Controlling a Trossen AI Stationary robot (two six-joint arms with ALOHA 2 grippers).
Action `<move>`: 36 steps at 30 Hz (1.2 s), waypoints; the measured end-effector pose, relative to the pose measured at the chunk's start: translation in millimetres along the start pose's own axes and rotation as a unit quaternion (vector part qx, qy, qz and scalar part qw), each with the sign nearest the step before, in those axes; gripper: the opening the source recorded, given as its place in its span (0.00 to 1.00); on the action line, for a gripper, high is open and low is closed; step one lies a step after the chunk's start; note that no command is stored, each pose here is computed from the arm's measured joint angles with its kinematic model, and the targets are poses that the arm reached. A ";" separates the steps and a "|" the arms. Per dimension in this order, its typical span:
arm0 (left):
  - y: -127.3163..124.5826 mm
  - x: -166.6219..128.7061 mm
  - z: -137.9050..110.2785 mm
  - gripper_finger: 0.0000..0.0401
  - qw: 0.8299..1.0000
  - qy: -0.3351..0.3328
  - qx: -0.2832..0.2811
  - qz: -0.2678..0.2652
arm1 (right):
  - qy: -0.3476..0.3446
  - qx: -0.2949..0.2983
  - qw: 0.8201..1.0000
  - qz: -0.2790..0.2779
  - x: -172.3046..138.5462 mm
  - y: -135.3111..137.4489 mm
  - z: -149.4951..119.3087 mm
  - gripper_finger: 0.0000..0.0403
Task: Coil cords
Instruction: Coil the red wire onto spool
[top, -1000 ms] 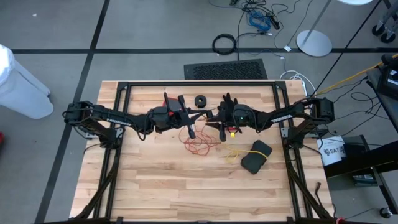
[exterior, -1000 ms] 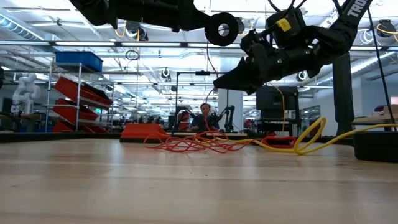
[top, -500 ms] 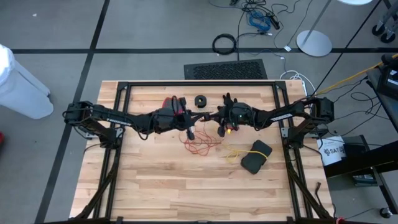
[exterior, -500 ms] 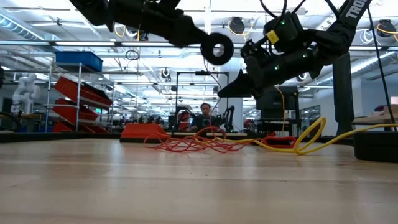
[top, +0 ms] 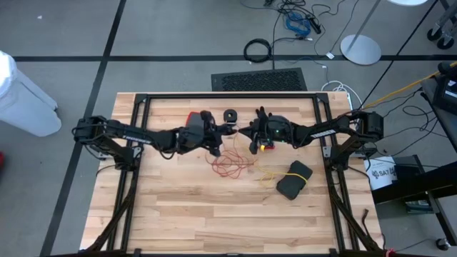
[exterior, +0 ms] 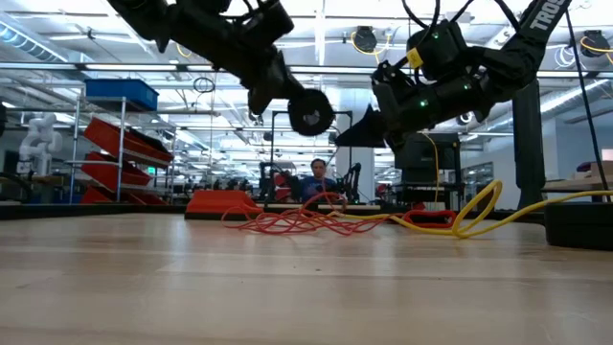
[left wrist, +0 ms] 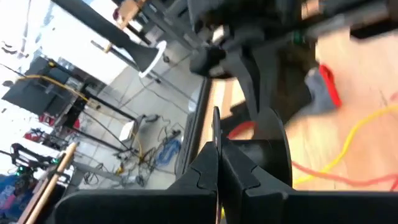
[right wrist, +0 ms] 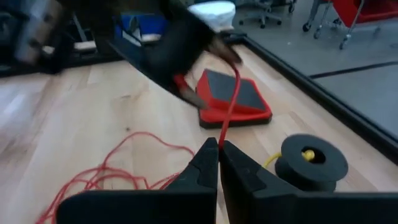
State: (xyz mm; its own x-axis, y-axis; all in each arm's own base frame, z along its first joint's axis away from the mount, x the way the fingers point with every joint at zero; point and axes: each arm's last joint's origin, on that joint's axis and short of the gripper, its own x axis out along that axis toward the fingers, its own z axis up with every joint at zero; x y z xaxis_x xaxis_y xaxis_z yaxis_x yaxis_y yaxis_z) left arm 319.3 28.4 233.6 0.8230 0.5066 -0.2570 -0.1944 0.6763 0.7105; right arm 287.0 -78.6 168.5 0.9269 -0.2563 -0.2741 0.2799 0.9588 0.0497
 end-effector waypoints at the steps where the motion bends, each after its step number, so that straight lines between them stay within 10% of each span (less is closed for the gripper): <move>1: 0.5 0.8 -2.1 0.00 1.000 0.007 -0.001 -0.002 | -0.006 0.000 1.000 0.000 0.0 0.1 1.1 0.00; 24: 1.9 34.8 -8.6 0.00 0.997 -0.028 -0.038 0.063 | -0.104 -0.015 0.992 0.065 1.5 25.5 28.3 0.00; 36: 18.7 40.2 -2.3 0.00 0.975 -0.074 -0.174 0.114 | -0.102 -0.088 0.988 -0.076 1.7 38.7 31.8 0.00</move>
State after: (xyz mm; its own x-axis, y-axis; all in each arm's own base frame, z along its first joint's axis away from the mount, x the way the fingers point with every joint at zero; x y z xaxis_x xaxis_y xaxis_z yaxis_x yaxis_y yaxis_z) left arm 347.6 62.6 235.1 0.8002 0.5997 -0.0033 -0.5293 0.7088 0.4664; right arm 307.4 -45.9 200.5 0.9136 -0.4013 -0.0657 0.3885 0.9091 -0.1503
